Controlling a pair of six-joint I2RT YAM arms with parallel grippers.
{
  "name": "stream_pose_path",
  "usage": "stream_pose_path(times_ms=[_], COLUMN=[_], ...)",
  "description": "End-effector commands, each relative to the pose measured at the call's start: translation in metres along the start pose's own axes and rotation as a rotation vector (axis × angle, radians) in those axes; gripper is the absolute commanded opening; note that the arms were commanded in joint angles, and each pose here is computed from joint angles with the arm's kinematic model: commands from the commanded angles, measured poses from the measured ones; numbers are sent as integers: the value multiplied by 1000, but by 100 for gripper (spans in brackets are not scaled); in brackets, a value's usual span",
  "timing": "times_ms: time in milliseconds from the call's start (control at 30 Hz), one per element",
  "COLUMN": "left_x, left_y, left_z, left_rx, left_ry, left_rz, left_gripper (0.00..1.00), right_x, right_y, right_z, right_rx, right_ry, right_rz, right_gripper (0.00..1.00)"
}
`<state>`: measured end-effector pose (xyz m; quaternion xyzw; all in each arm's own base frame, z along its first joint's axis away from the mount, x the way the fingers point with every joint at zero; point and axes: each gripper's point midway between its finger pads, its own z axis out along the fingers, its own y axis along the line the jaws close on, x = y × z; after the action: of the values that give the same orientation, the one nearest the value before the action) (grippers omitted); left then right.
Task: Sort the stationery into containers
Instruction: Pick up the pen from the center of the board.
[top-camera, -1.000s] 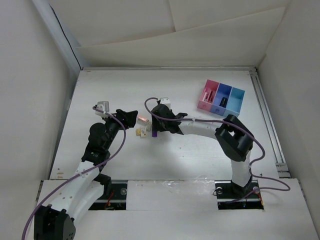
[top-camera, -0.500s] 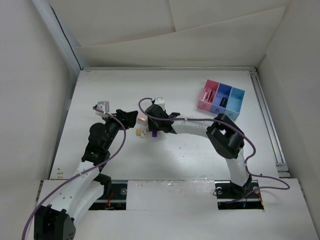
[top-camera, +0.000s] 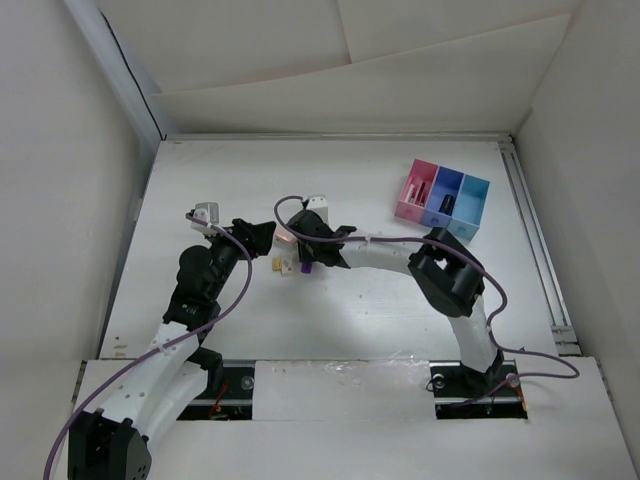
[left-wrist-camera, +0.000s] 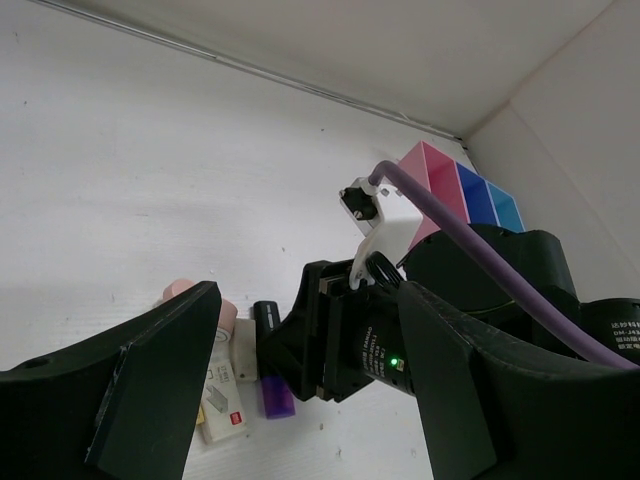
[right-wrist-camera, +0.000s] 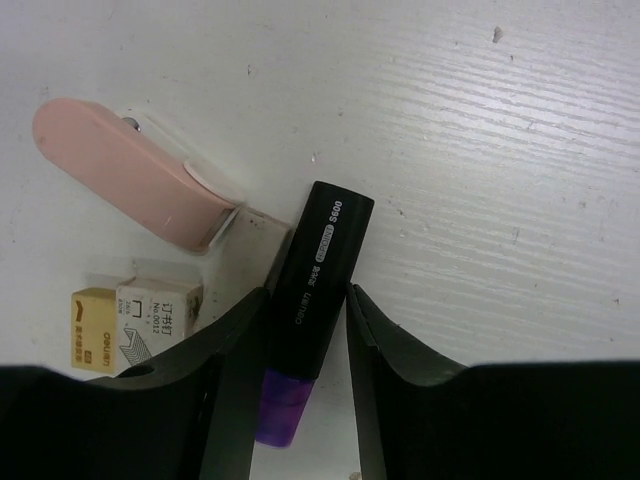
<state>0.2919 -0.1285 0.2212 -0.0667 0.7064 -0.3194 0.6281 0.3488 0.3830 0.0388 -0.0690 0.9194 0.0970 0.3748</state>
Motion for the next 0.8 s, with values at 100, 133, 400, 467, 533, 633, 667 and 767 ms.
stream_pose_path(times_ms=[100, 133, 400, 467, 533, 633, 667, 767], left_x=[-27, -27, -27, -27, -27, -27, -27, -27], left_y=[-21, -21, -21, -21, -21, -21, -21, -21], left_z=[1, 1, 1, 1, 1, 1, 1, 1], left_rx=[65, 65, 65, 65, 65, 65, 65, 65], left_ry=[-68, -68, -68, -68, -68, -68, -68, -68], left_rz=[3, 3, 3, 3, 3, 3, 3, 3], left_gripper=[68, 68, 68, 68, 68, 68, 68, 68], right_x=[4, 4, 14, 9, -7, -47, -67, -116], right_y=[-14, -14, -16, -20, -24, -43, -59, -101], right_z=[-3, -3, 2, 4, -4, -27, -32, -63], right_rx=[55, 55, 64, 74, 72, 97, 112, 131], right_ry=[-3, -3, 25, 11, -24, -113, -142, -242], right_rz=[-13, -13, -16, -6, 18, 77, 119, 203], right_gripper=[45, 45, 40, 26, 14, 13, 13, 13])
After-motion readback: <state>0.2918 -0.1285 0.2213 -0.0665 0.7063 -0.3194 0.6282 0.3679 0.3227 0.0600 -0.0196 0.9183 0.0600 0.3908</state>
